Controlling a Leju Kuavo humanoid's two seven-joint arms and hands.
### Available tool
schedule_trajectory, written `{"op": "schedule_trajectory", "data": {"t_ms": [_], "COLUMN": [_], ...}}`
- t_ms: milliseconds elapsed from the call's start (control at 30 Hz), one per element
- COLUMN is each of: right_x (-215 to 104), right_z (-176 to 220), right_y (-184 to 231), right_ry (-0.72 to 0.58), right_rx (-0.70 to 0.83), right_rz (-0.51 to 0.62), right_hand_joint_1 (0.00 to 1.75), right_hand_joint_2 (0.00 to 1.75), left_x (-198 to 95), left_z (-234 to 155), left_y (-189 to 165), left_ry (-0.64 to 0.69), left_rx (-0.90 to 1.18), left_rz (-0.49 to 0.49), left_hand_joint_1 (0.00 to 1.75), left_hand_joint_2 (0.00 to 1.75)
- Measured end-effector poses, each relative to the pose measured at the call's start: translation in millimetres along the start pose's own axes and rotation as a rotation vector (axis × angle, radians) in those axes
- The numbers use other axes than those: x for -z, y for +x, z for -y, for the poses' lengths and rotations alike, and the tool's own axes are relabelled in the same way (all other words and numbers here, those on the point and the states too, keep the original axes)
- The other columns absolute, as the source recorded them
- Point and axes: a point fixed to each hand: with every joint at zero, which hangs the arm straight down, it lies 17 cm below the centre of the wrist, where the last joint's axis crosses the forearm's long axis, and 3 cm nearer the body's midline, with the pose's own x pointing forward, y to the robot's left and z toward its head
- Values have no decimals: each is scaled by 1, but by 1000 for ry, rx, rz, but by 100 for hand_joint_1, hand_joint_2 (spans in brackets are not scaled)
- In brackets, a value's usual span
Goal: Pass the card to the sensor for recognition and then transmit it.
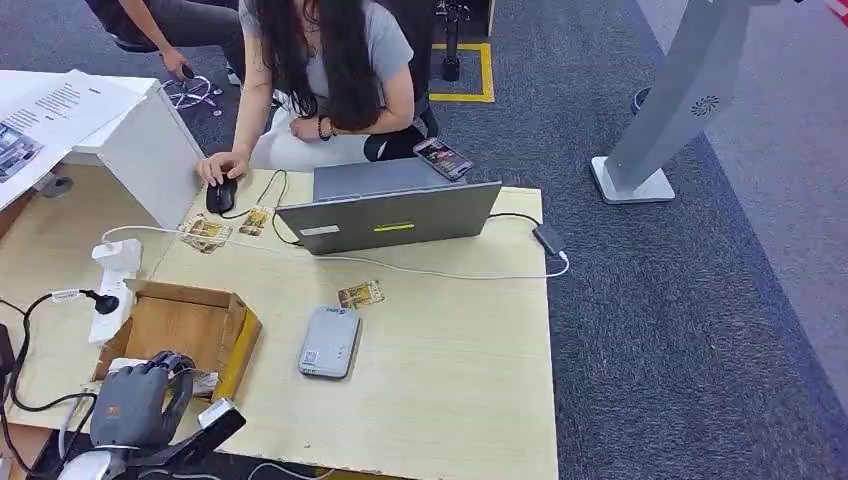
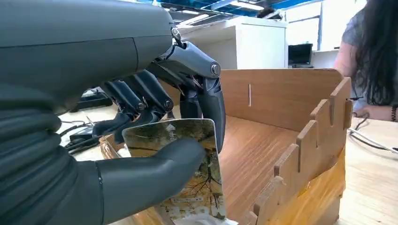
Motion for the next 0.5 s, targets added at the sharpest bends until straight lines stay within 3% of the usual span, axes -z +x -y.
{"op": "schedule_trajectory", "data": {"t_ms": [500], "right_x": [0], "right_z": [4], "right_y": [1], "right_ry": [-4], "right_rx": [2], "right_rz": [6], "right_hand_joint_1": [0], "right_hand_joint_2": [175], "left_x": [30], "left_z": [-29], "left_y": [16], "left_ry": [100], "left_rx": [-8], "left_rz": [39], "left_hand_joint_1": [175], "left_hand_joint_2": [175]}}
